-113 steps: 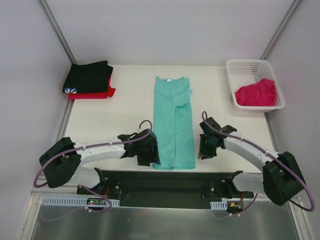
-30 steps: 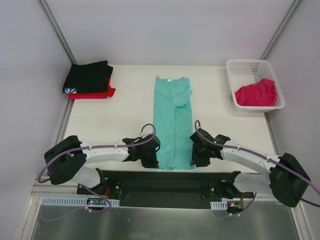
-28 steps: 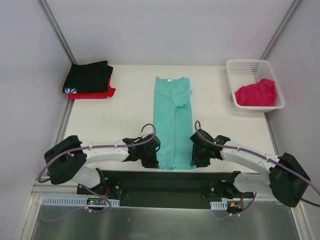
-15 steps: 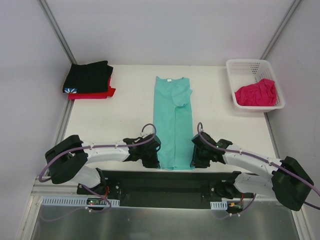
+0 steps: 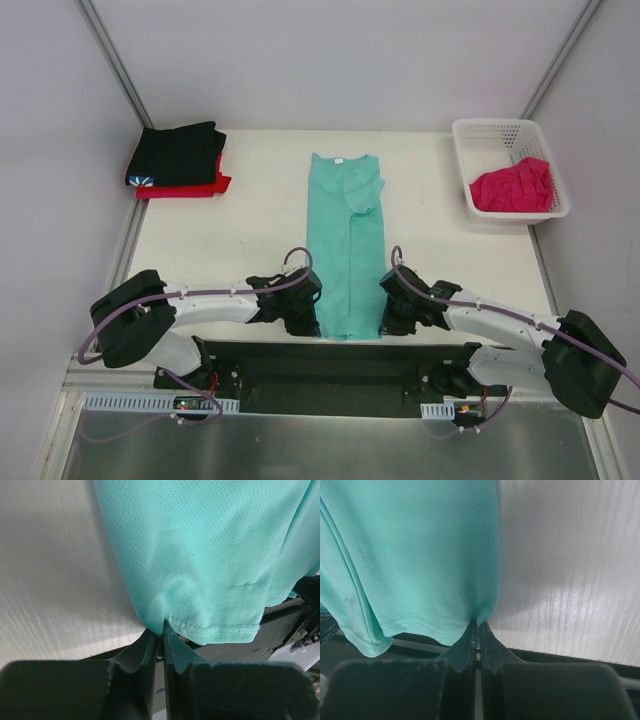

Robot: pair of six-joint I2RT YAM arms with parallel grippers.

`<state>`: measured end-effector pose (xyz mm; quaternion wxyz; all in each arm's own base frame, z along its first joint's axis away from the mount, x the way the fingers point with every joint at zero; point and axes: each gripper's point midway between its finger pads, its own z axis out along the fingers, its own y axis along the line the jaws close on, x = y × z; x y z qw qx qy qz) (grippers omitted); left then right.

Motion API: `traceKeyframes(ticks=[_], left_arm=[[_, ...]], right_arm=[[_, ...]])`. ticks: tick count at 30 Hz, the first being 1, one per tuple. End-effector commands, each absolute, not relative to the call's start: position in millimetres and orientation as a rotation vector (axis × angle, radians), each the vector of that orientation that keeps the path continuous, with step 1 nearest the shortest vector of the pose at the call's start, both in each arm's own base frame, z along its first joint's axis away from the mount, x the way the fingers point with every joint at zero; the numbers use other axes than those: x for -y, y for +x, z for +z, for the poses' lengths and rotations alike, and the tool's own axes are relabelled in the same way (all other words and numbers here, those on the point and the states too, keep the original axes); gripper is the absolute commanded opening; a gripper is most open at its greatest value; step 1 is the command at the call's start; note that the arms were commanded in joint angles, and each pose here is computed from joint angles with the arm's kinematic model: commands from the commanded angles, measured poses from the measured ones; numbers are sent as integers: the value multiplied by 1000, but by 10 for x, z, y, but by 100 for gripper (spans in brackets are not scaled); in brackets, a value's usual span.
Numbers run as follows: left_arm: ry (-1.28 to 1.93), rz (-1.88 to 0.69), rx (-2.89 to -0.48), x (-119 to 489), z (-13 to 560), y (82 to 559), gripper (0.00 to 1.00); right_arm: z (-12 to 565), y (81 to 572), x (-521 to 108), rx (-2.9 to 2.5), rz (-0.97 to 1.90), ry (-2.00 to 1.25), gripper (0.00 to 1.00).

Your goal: Fold and stack the t-shirts

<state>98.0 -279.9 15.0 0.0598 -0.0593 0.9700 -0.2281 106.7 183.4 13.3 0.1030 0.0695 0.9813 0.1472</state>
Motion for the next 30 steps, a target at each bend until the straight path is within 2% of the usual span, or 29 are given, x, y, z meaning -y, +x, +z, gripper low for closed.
traceKeyframes(ticks=[1,16,30], left_arm=[[-184,-654,-2949,2657,127,894,6],[-207,-703,-2843,2525,552,944,6],[-183,-666,-2805,2571,661,1072,6]], right_arm=[[238,1079,-1846,-2863,428,221,1],[589,1101,-1679,-2779,394,224,1],[851,1291,-1745,-2727,353,185,1]])
